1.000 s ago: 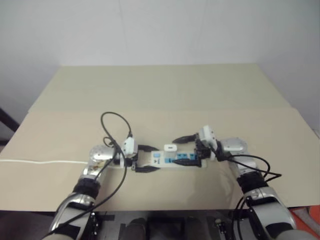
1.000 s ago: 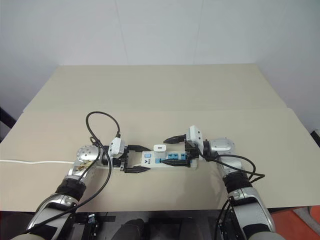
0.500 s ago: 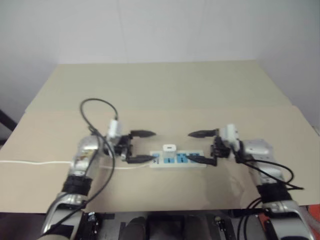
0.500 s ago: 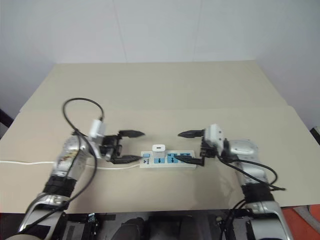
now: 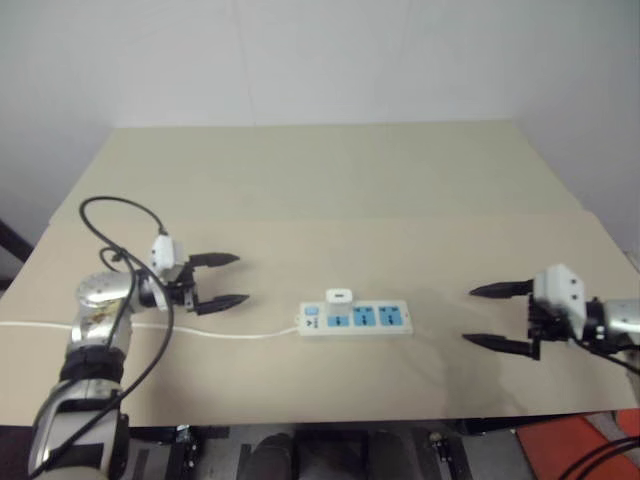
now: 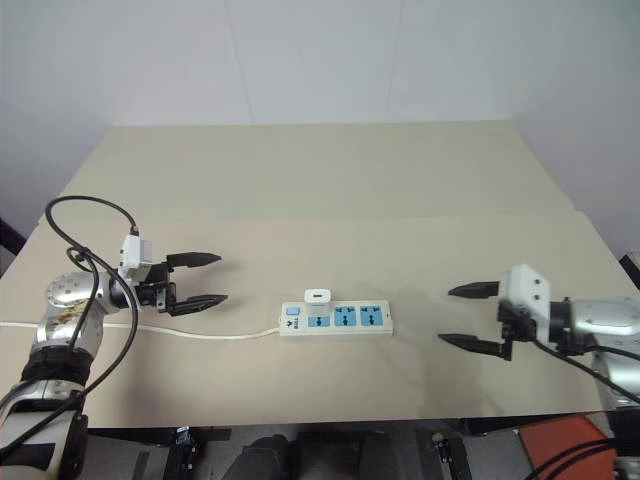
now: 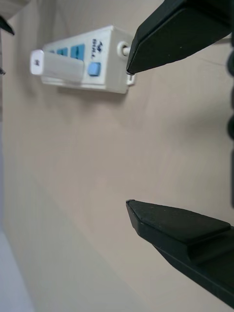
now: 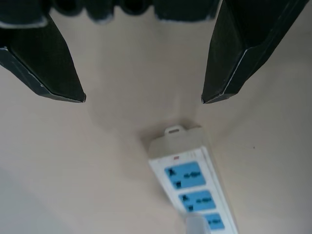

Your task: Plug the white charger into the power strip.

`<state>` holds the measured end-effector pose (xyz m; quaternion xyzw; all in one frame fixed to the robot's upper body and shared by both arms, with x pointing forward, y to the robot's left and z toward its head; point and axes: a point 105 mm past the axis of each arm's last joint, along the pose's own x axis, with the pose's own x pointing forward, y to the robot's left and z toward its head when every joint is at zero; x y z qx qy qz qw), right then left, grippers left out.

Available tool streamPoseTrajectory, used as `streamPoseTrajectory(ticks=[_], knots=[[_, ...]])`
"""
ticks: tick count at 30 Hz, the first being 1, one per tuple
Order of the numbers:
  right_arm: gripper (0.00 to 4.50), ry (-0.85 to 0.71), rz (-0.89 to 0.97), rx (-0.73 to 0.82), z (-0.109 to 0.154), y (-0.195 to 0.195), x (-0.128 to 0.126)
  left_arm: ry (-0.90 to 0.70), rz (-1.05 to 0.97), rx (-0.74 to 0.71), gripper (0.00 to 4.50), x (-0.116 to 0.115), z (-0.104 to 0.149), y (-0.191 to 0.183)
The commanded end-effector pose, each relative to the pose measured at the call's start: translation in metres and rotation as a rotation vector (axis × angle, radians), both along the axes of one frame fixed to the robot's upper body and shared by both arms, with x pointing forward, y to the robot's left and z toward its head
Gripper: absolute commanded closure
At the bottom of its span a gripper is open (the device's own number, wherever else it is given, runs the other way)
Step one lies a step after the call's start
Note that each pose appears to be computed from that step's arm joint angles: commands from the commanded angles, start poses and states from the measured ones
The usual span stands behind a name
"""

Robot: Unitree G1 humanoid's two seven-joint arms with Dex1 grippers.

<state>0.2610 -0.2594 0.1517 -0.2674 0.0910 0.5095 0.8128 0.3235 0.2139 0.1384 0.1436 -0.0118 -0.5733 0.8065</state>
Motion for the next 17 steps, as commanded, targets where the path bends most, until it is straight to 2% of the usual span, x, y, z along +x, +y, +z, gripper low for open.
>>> streamPoseTrajectory(ticks=[1,9,17], knots=[[0.00,-0.065,-0.014,-0.036,0.025,-0.012,-0.008,-0.033,-0.012,0.012,0.01,-0.004,0.009,0.001],[0.00,-0.022,-0.041,-0.044,0.026,-0.013,-0.030,-0.001,-0.045,0.003,0.01,-0.022,0.004,-0.005],[0.00,-0.002,-0.033,-0.037,0.022,-0.006,-0.024,-0.005,-0.023,0.016,0.01,-0.022,0.004,-0.003]])
